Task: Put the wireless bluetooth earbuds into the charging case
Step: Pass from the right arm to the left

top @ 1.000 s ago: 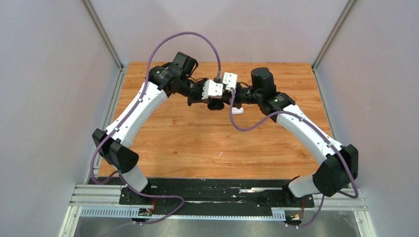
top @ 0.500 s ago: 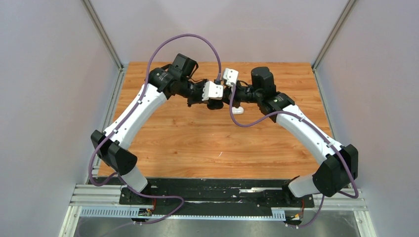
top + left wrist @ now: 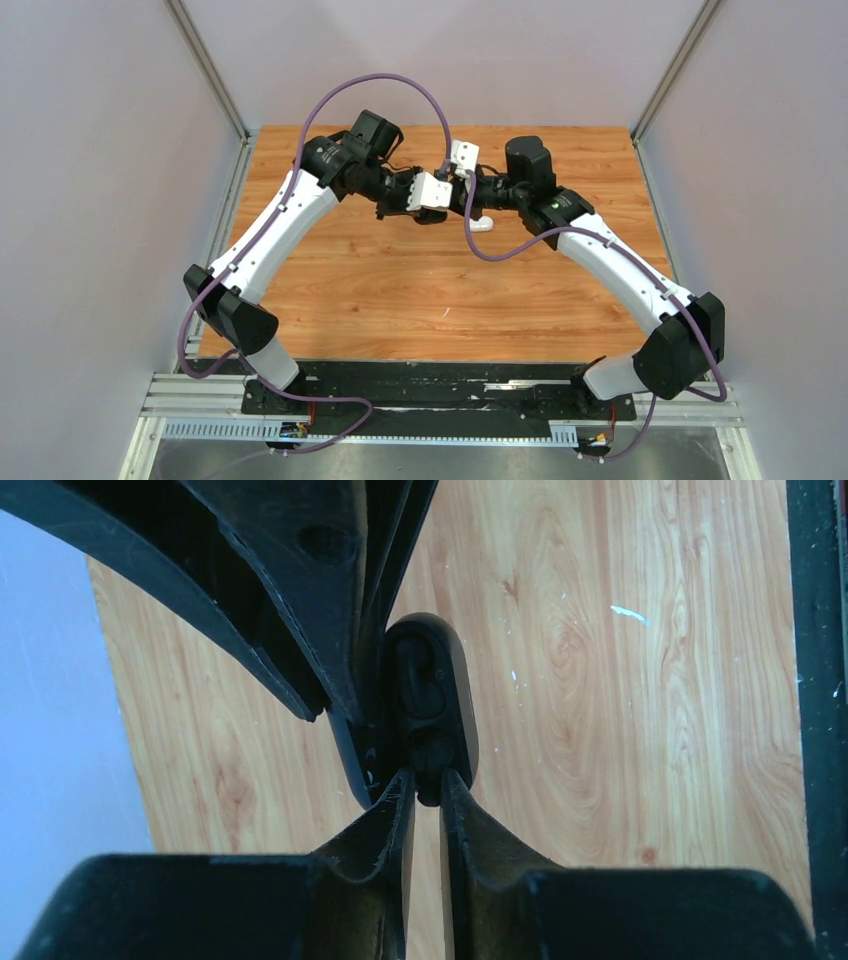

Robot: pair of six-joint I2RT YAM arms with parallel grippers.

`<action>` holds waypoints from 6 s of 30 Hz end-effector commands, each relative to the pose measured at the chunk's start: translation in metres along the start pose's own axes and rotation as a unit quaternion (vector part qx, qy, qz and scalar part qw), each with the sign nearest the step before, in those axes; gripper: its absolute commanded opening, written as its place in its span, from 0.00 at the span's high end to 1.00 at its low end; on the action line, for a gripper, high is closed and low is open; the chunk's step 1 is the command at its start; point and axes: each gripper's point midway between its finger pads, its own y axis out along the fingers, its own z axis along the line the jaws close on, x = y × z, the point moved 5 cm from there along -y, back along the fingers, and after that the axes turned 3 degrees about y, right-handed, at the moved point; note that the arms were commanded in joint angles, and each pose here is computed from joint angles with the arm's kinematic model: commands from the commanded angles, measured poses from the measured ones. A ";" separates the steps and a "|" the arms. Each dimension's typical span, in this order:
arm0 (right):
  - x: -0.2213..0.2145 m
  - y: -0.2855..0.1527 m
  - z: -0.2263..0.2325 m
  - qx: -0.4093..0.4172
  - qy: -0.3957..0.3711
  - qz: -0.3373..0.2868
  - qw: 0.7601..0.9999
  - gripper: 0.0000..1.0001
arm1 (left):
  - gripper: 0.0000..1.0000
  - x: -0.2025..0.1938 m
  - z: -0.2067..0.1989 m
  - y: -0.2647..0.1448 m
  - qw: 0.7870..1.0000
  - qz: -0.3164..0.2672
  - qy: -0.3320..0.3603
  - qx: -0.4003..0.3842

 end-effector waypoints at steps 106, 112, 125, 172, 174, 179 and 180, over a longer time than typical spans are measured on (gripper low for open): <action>0.086 0.008 -0.039 -0.120 -0.052 -0.116 0.985 1.00 | 0.89 -0.013 0.055 -0.042 0.828 -0.436 -0.349 -0.047; 0.087 0.008 -0.039 -0.119 -0.059 -0.117 0.984 1.00 | 0.80 -0.014 0.056 -0.040 0.824 -0.436 -0.357 -0.051; 0.087 0.010 -0.039 -0.125 -0.066 -0.116 0.983 1.00 | 0.71 -0.015 0.063 -0.039 0.816 -0.436 -0.376 -0.053; 0.090 -0.002 -0.039 -0.144 -0.066 -0.089 0.983 0.85 | 1.00 -0.025 0.071 -0.028 0.807 -0.439 -0.391 -0.061; 0.095 -0.008 -0.039 -0.150 -0.067 -0.088 0.982 0.83 | 1.00 -0.025 0.071 -0.028 0.808 -0.441 -0.386 -0.058; 0.095 -0.016 -0.037 -0.160 -0.051 -0.078 0.983 0.63 | 1.00 -0.025 0.071 -0.029 0.811 -0.444 -0.376 -0.055; 0.097 -0.018 -0.037 -0.165 -0.047 -0.078 0.982 0.61 | 1.00 -0.025 0.071 -0.028 0.813 -0.443 -0.374 -0.056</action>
